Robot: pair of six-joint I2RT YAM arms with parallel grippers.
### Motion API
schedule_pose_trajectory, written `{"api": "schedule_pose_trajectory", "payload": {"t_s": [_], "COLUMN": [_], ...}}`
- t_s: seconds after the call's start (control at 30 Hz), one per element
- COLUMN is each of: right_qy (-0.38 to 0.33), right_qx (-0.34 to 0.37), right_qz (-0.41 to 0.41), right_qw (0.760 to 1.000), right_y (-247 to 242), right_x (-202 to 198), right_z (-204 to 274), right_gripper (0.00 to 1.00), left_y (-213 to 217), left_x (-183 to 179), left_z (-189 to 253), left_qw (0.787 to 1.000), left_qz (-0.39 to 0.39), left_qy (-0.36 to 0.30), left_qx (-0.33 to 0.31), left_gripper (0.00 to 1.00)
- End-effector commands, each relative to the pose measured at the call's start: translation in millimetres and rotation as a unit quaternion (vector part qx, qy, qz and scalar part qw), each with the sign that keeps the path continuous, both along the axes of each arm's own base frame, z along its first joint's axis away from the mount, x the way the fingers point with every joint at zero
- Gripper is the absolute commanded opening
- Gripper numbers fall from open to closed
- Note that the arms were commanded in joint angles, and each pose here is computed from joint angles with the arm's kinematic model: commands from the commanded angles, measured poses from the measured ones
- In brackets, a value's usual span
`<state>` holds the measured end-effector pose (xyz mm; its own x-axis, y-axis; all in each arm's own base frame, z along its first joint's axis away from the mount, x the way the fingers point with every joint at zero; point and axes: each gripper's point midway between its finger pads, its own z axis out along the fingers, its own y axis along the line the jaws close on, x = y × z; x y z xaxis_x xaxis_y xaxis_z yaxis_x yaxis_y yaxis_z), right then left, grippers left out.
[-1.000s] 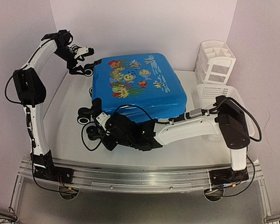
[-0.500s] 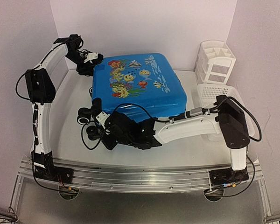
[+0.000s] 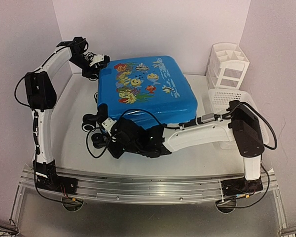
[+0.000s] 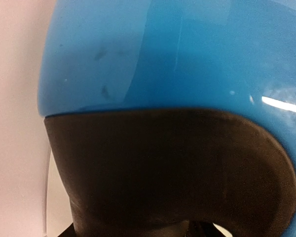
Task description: Open, take out, and arrange the luggage
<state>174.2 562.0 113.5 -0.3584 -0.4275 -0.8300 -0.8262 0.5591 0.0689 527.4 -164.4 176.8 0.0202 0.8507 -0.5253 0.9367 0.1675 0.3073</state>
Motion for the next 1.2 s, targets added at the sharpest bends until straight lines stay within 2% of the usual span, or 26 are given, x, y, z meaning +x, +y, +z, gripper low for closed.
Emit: {"api": "schedule_pose_trajectory", "payload": {"t_s": [0.0, 0.2, 0.37, 0.53, 0.63, 0.73, 1.0, 1.07, 1.17], "right_qy": [-0.038, -0.053, -0.043, -0.043, -0.053, -0.056, -0.048, -0.05, -0.052], "right_qx": [0.013, 0.05, 0.07, 0.107, 0.125, 0.153, 0.263, 0.284, 0.339], "right_qz": [-0.075, -0.09, -0.117, -0.151, -0.157, -0.175, -0.206, -0.217, -0.243], "right_qw": [0.996, 0.993, 0.99, 0.982, 0.978, 0.971, 0.941, 0.933, 0.907], "right_y": [-30, -41, -61, -92, -96, -98, -102, -103, -118], "right_x": [44, 48, 47, 46, 48, 52, 58, 60, 64], "right_z": [33, 52, 49, 44, 47, 52, 71, 76, 84], "right_gripper": [0.0, 0.0, 0.0, 0.0, 0.0, 0.0, 0.0, 0.0, 0.0], "left_y": [18, 49, 64, 73, 74, 68, 50, 47, 44], "left_x": [-16, -55, -98, -143, -170, -193, -237, -243, -251], "left_z": [31, 23, 16, 16, 12, 12, 3, 1, -4], "left_qw": [0.985, 0.951, 0.918, 0.882, 0.852, 0.827, 0.785, 0.779, 0.775], "left_qz": [0.159, 0.293, 0.37, 0.434, 0.471, 0.494, 0.519, 0.521, 0.519], "left_qy": [0.048, 0.088, 0.13, 0.173, 0.213, 0.251, 0.319, 0.328, 0.341], "left_qx": [-0.043, -0.045, -0.049, -0.066, -0.077, -0.098, -0.116, -0.117, -0.114], "left_gripper": [0.0, 0.0, 0.0, 0.0, 0.0, 0.0, 0.0, 0.0, 0.0]}}
